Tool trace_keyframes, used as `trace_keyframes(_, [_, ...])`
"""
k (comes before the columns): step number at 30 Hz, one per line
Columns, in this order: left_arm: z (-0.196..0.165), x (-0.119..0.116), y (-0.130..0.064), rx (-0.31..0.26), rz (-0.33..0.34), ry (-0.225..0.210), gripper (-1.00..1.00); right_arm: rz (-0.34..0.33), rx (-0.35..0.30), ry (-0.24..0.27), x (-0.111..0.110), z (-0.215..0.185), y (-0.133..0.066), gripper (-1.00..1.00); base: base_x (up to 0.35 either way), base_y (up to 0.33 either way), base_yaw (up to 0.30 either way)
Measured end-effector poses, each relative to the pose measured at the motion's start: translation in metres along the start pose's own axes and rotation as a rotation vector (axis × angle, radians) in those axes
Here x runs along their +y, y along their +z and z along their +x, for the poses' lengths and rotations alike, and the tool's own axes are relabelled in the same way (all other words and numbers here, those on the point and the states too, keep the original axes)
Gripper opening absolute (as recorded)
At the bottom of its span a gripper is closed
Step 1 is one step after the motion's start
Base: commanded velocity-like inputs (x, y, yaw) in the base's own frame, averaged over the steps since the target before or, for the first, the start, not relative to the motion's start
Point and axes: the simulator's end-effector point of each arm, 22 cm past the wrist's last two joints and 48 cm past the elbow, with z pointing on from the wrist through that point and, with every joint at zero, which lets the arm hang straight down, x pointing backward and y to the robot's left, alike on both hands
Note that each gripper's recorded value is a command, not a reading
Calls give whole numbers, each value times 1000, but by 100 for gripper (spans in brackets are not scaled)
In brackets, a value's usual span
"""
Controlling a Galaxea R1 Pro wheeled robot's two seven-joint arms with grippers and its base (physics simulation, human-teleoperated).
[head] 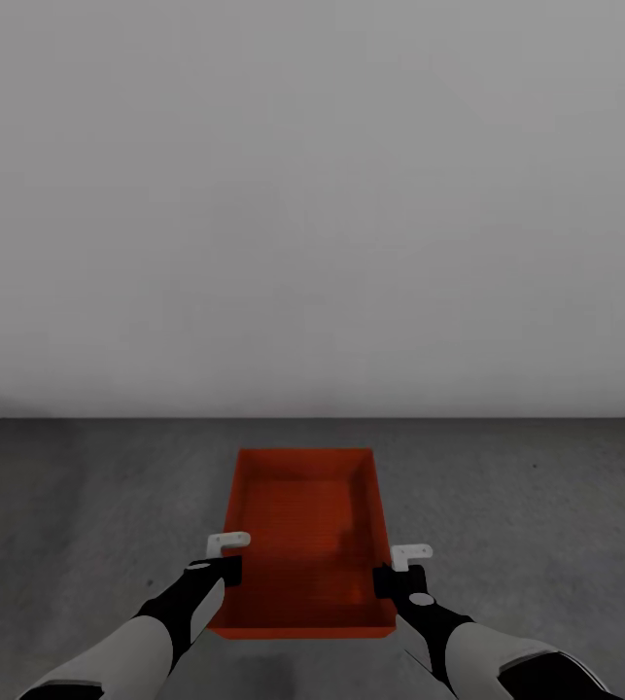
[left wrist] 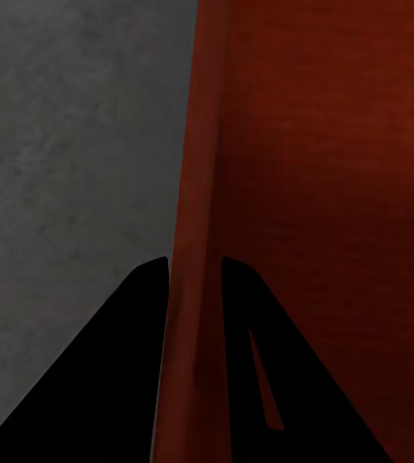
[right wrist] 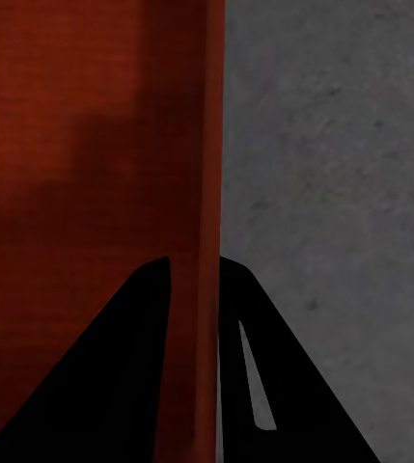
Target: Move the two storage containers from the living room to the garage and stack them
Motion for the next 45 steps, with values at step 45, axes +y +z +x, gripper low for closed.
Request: trace_keyframes(45, [52,-2,77,-1,-1,1,-100,0,-1,1,4,66,66,-100,0,0,0])
